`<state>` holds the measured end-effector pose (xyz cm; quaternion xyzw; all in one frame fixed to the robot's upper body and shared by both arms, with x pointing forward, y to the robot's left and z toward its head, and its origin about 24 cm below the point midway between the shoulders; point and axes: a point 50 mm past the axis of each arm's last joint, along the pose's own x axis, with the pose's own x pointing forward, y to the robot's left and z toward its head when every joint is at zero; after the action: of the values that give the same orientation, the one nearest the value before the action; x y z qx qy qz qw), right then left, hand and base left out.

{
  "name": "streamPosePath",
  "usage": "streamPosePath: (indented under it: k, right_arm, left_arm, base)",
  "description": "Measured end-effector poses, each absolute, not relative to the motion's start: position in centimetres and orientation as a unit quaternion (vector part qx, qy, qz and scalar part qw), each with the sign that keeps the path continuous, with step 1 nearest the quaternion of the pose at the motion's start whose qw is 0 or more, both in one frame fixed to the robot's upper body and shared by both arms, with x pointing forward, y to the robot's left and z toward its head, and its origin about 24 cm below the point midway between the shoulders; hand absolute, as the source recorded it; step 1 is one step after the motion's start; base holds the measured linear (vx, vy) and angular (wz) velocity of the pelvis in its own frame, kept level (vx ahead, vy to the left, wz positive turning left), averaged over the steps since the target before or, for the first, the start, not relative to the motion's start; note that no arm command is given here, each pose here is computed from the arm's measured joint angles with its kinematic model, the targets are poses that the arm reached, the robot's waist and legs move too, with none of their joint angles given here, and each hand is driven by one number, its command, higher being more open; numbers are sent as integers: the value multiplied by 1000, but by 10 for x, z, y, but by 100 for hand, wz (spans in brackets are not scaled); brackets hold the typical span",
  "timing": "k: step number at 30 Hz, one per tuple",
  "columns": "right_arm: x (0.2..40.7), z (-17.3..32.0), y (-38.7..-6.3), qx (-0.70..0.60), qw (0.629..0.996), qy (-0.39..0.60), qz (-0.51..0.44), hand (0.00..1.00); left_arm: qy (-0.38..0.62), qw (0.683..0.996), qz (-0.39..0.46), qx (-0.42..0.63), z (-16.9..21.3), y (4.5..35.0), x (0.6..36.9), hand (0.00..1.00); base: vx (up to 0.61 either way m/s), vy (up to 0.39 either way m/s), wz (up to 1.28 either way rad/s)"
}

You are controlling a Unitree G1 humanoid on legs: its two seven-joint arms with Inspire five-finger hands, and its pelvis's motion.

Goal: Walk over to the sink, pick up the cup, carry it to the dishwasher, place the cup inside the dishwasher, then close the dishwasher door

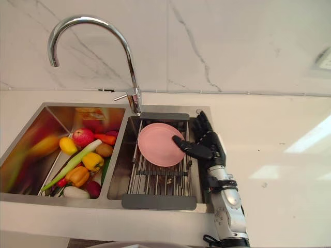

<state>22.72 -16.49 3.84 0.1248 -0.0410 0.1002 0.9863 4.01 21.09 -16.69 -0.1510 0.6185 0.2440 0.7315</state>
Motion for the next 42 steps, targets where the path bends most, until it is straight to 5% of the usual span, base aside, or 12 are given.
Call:
streamPosePath:
  k: [22, 42]
  right_arm:
    - [219, 60, -150, -63, 960, -39, 270, 100]
    - [209, 50, -114, -248, 932, -33, 261, 100]
  left_arm:
    - [633, 732, 233, -98, -166, 216, 37, 100]
    - [642, 733, 213, -66, -166, 214, 40, 100]
  base:
    - [-25, -19, -4]
    - [-19, -4, -2]
